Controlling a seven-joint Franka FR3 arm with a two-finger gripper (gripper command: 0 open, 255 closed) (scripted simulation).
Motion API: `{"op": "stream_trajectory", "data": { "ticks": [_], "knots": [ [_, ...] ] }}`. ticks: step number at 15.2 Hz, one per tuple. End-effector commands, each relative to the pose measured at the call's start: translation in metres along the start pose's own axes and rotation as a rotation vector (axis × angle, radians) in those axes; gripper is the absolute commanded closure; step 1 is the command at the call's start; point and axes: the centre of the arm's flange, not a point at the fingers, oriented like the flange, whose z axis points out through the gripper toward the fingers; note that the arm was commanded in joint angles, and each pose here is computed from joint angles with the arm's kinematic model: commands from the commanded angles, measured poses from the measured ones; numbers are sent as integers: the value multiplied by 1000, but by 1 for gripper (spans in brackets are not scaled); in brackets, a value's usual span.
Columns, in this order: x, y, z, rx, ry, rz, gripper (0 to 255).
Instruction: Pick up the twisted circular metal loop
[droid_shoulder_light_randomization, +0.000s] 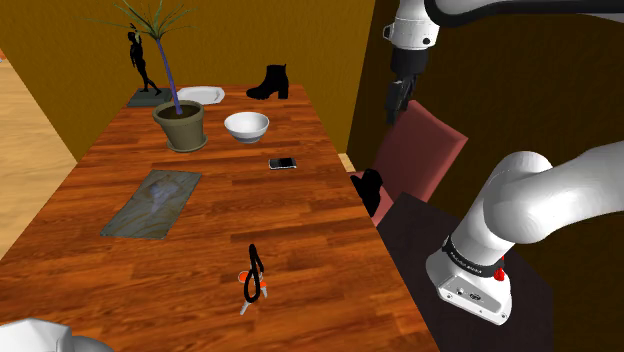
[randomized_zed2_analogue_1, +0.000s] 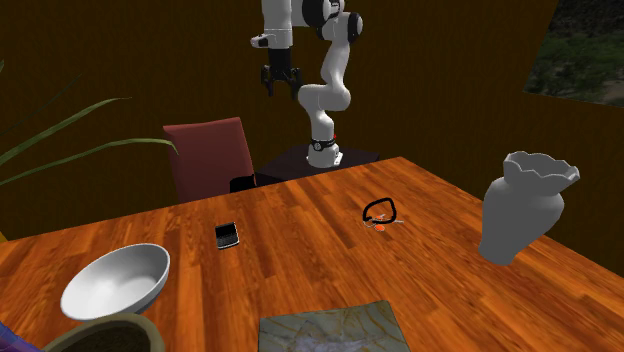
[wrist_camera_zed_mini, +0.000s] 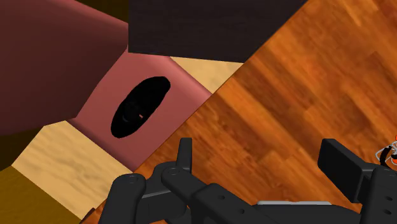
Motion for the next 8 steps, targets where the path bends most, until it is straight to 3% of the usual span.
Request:
{"op": "stream_trajectory", "data": {
  "ticks": [1,8],
  "knots": [
    [0,0,0,0,0,0,0],
    [4,-89,34,-20,-3,123,0]
  ]
}}
